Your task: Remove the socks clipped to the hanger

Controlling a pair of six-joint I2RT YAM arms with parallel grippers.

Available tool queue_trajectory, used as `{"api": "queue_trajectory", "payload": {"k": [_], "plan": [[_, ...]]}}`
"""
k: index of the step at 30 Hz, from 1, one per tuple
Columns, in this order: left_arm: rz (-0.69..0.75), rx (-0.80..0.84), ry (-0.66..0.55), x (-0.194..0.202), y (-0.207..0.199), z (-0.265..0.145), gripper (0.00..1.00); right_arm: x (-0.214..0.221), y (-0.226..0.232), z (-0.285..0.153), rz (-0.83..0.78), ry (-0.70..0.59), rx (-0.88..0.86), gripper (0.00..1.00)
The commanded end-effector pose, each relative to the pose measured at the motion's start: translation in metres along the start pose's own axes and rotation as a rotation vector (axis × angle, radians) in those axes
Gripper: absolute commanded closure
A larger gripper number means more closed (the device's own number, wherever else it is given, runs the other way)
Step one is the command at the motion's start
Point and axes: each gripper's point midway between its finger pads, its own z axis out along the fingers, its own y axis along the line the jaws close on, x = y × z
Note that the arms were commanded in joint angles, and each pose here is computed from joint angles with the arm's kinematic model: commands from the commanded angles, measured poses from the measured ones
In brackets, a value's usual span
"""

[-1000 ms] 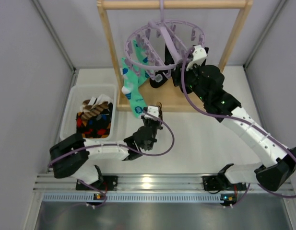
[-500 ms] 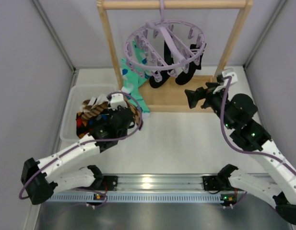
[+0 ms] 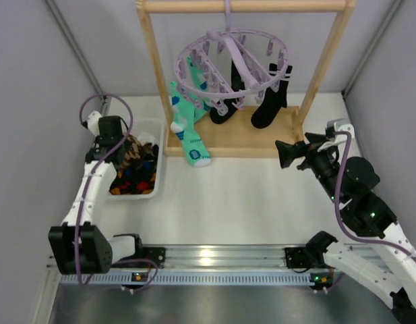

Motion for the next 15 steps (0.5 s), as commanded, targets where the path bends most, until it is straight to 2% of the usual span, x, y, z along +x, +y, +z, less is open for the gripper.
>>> {"api": "queue_trajectory", "payload": {"k": [1,4,7,9,10,12,13,15], "plan": [[-0.098,-0.011,0.057,-0.022,0.005,0.027,1.00,-0.001,0.002,-0.005,0.020,-0.010,-0.008,0.01],[-0.109,-0.061,0.069,-0.036,0.009,0.057,1.00,0.005,0.002,-0.006,0.018,0.003,-0.014,0.01],[-0.110,-0.113,0.093,-0.034,0.013,0.083,1.00,0.016,0.004,-0.003,0.019,0.024,-0.028,0.01],[-0.103,-0.103,0.135,-0.025,0.009,0.095,0.93,0.023,0.008,-0.001,0.027,0.038,-0.045,0.01],[-0.096,-0.113,0.177,-0.012,0.010,0.106,0.81,0.032,0.010,0.002,0.033,0.057,-0.052,0.01],[-0.119,-0.103,0.224,0.003,0.008,0.110,0.65,0.040,0.016,0.006,0.040,0.078,-0.075,0.01],[-0.119,-0.120,0.249,0.015,0.014,0.110,0.46,0.045,0.016,0.008,0.039,0.089,-0.076,0.00],[-0.121,-0.133,0.235,0.016,0.018,0.105,0.27,0.050,0.019,0.011,0.040,0.097,-0.089,0.01]]}}
